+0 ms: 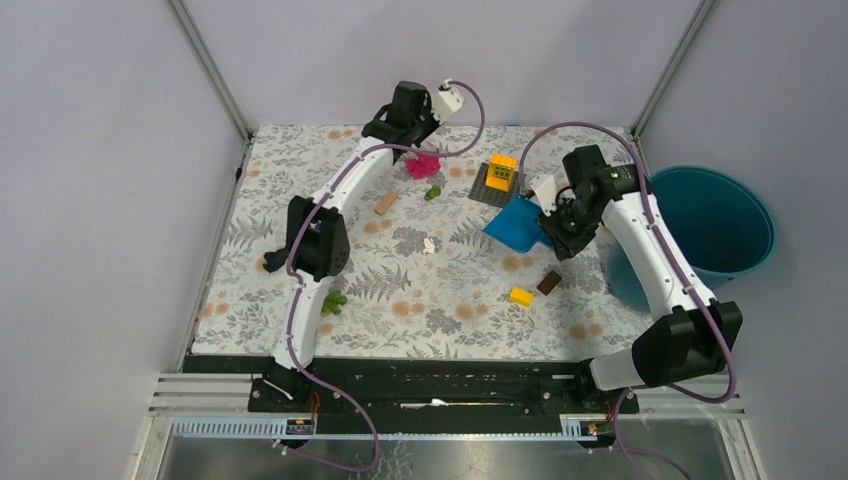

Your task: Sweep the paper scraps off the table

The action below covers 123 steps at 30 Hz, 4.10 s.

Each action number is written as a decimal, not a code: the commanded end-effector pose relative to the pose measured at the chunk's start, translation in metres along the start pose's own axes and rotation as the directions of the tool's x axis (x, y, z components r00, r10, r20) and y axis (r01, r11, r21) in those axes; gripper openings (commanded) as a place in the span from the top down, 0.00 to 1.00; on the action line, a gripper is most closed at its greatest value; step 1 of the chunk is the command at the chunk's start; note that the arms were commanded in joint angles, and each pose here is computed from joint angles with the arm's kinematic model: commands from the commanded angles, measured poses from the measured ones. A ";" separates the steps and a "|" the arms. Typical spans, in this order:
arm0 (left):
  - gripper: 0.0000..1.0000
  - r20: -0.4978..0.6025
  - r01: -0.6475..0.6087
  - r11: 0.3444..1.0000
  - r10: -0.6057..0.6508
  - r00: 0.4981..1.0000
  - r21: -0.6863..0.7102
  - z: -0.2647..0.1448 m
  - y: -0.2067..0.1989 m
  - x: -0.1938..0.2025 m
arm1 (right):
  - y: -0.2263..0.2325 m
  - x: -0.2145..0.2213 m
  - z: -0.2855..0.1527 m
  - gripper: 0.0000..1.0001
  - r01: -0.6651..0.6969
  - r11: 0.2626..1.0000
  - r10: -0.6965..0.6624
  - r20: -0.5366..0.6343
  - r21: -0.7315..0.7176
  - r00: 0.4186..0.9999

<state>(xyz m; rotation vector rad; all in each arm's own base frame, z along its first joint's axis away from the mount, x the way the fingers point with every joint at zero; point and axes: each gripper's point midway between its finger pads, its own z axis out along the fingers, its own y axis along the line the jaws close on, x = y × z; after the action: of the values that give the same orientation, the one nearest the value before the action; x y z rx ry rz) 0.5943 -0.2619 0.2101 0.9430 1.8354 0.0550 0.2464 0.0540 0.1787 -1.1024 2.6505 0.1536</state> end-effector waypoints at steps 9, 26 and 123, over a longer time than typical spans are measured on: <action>1.00 0.182 -0.502 0.812 0.468 0.865 0.297 -0.009 -0.061 0.018 | 0.011 0.014 0.011 1.00 0.064 0.997 -0.066 -0.058 -0.031 0.996; 1.00 0.101 -0.121 0.736 0.072 0.992 0.666 -0.204 -0.176 0.027 | 0.016 0.010 0.048 1.00 0.192 0.977 -0.204 -0.139 -0.099 0.969; 1.00 -0.553 0.595 0.754 -0.632 0.543 -0.278 -0.306 -0.085 0.226 | 0.089 -0.082 0.134 1.00 0.649 0.760 -0.649 0.052 0.021 0.759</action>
<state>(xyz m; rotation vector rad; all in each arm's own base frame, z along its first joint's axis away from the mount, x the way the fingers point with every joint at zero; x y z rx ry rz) 0.2480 -0.0297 0.1451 0.3560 2.6859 0.2301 0.2685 0.1999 0.0642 -1.8426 2.1503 0.1111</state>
